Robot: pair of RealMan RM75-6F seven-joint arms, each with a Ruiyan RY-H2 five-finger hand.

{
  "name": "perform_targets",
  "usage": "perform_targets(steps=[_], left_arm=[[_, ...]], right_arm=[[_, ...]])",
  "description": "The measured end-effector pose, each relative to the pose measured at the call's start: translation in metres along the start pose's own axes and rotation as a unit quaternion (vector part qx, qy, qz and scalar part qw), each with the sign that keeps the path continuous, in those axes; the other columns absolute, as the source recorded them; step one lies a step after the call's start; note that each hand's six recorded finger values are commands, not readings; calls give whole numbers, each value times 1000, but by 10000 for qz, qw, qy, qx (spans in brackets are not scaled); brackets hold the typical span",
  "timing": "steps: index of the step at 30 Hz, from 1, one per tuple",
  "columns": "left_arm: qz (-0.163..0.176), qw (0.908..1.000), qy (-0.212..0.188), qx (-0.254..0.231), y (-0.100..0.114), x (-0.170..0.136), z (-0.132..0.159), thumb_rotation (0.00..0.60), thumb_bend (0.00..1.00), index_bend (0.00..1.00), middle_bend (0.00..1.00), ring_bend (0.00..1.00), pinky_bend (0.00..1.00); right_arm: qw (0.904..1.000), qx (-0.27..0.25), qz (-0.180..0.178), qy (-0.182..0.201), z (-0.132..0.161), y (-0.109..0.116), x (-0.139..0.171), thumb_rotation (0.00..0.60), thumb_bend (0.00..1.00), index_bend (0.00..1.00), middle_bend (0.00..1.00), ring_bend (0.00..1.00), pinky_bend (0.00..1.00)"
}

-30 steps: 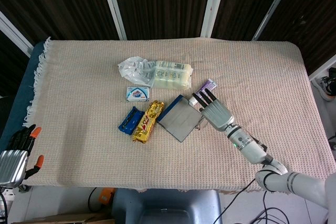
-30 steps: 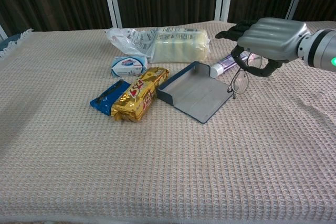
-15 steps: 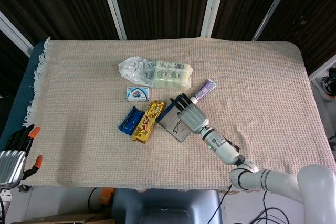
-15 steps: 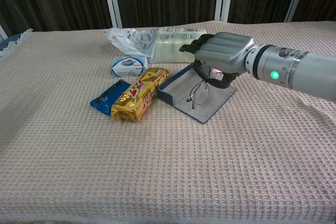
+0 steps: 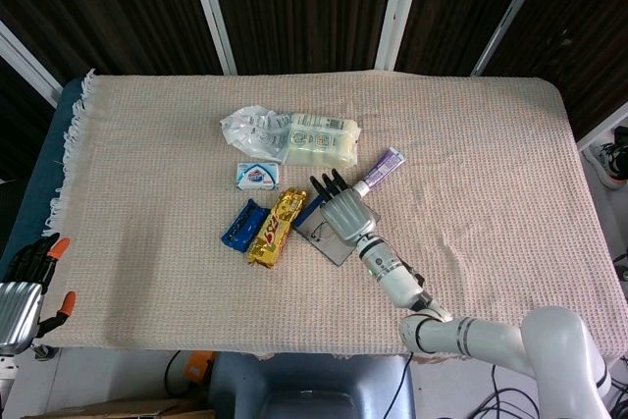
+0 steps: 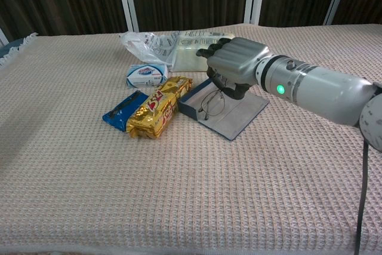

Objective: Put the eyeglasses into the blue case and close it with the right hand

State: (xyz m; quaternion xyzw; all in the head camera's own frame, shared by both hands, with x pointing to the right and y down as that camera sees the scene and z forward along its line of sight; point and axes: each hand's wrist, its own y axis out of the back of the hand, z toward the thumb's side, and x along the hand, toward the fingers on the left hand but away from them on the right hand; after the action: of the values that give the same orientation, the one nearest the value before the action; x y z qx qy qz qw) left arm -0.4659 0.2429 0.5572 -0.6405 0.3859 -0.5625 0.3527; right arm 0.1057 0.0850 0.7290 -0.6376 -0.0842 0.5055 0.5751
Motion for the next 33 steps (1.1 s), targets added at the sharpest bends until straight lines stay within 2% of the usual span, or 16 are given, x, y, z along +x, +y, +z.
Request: perform_targets(steps=[14, 17, 20, 24, 28, 33], left_arm=[[-25, 10000, -17, -80, 1, -2, -1, 600, 409, 0, 31, 42, 98], [-15, 10000, -29, -91, 2, -2, 0, 600, 409, 0, 32, 42, 99], [9, 9999, -23, -104, 3, -3, -1, 600, 412, 0, 32, 42, 100], [29, 9999, -4, -119, 4, -4, -2, 600, 410, 0, 32, 42, 101], [18, 9999, 6, -119, 3, -3, -2, 600, 410, 0, 32, 42, 102], [2, 9999, 11, -102, 2, -2, -1, 600, 410, 0, 32, 43, 102]], right_arm=[[9994, 68, 212, -256, 10, -6, -10, 600, 588, 501, 105, 0, 64], [9995, 33, 168, -277, 12, -4, -11, 600, 485, 483, 102, 0, 64], [9996, -1, 86, -280, 13, 0, -10, 600, 366, 409, 78, 0, 64], [9996, 93, -127, -240, 10, 5, -5, 600, 279, 334, 53, 0, 64], [9988, 351, -295, -198, -1, 6, 3, 600, 252, 292, 39, 0, 64], [9985, 481, -211, -153, -6, -1, 1, 600, 252, 316, 39, 0, 63]])
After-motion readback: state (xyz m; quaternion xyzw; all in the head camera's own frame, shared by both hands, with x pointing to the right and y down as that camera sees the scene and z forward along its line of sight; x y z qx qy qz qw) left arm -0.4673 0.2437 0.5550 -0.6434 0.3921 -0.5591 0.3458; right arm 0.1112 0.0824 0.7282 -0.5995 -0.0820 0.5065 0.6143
